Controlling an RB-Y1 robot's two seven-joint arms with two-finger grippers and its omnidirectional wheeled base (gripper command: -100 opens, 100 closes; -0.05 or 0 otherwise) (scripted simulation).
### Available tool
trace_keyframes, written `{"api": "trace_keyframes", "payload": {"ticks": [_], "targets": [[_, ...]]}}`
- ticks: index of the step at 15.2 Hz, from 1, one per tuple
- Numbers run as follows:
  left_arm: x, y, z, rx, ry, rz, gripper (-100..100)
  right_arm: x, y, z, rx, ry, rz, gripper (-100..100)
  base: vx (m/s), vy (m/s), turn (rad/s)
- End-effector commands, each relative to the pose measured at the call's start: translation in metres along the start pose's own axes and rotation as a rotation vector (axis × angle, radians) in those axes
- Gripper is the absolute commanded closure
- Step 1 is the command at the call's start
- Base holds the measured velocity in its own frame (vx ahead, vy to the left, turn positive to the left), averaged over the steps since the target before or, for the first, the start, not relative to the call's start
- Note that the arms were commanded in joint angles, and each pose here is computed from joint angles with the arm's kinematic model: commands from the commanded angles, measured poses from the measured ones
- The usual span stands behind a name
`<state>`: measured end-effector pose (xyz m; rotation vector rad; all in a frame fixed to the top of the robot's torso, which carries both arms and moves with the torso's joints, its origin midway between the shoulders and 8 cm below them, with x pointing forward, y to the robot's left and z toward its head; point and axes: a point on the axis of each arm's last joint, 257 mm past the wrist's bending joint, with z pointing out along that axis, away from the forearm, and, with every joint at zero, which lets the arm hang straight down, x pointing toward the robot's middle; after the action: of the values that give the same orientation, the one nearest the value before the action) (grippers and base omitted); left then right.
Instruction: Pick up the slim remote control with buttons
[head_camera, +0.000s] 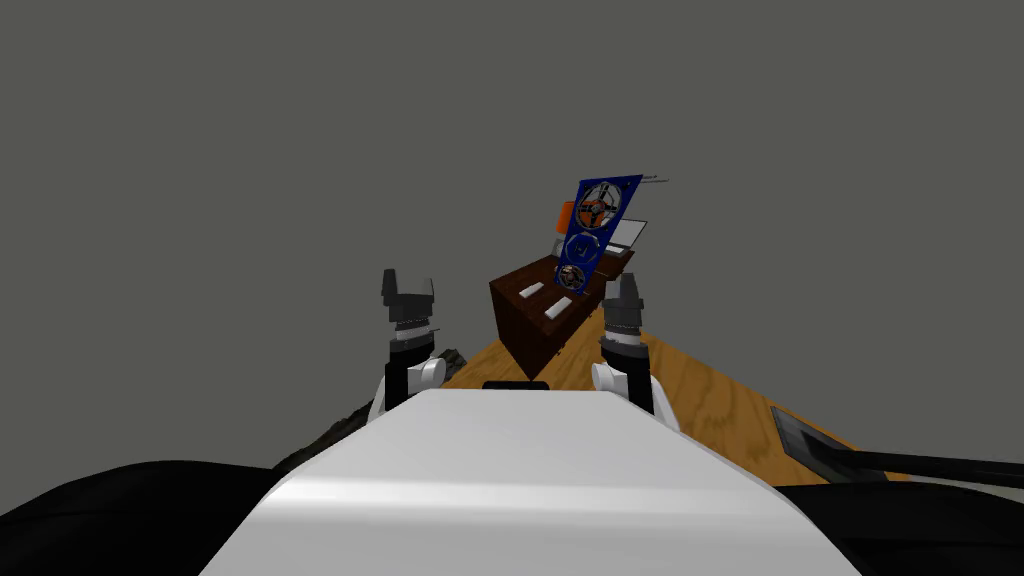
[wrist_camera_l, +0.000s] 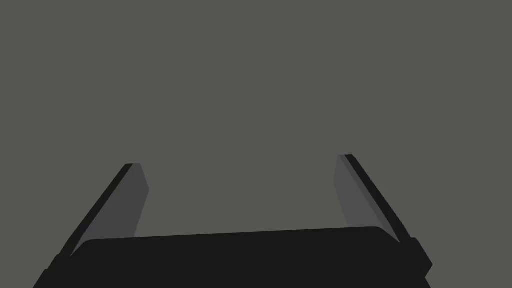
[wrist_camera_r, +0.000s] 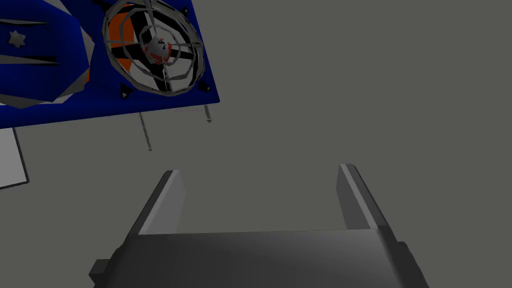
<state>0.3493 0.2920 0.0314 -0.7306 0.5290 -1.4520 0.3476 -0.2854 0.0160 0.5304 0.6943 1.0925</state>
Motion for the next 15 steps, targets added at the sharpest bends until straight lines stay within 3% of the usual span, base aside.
{"api": "trace_keyframes", "payload": {"ticks": [1, 8, 10, 13, 15], "targets": [[0.000, 0.000, 0.000, 0.000, 0.000, 0.000, 0, 0.010, 0.003, 0.003, -0.015, 0.044, -0.006, -100, -0.007, -0.002, 0.030], [0.000, 0.000, 0.000, 0.000, 0.000, 0.000, 0, 0.061, 0.018, 0.010, -0.086, 0.226, -0.021, -100, -0.022, -0.015, 0.077], [0.000, 0.000, 0.000, 0.000, 0.000, 0.000, 0, 0.063, 0.018, 0.009, -0.091, 0.247, -0.030, -100, -0.021, -0.013, 0.051], [0.000, 0.000, 0.000, 0.000, 0.000, 0.000, 0, 0.098, 0.029, 0.008, -0.139, 0.359, -0.038, -100, -0.028, -0.015, 0.106], [0.000, 0.000, 0.000, 0.000, 0.000, 0.000, 0, 0.101, 0.028, 0.005, -0.145, 0.391, -0.053, -100, -0.028, -0.018, 0.070]]}}
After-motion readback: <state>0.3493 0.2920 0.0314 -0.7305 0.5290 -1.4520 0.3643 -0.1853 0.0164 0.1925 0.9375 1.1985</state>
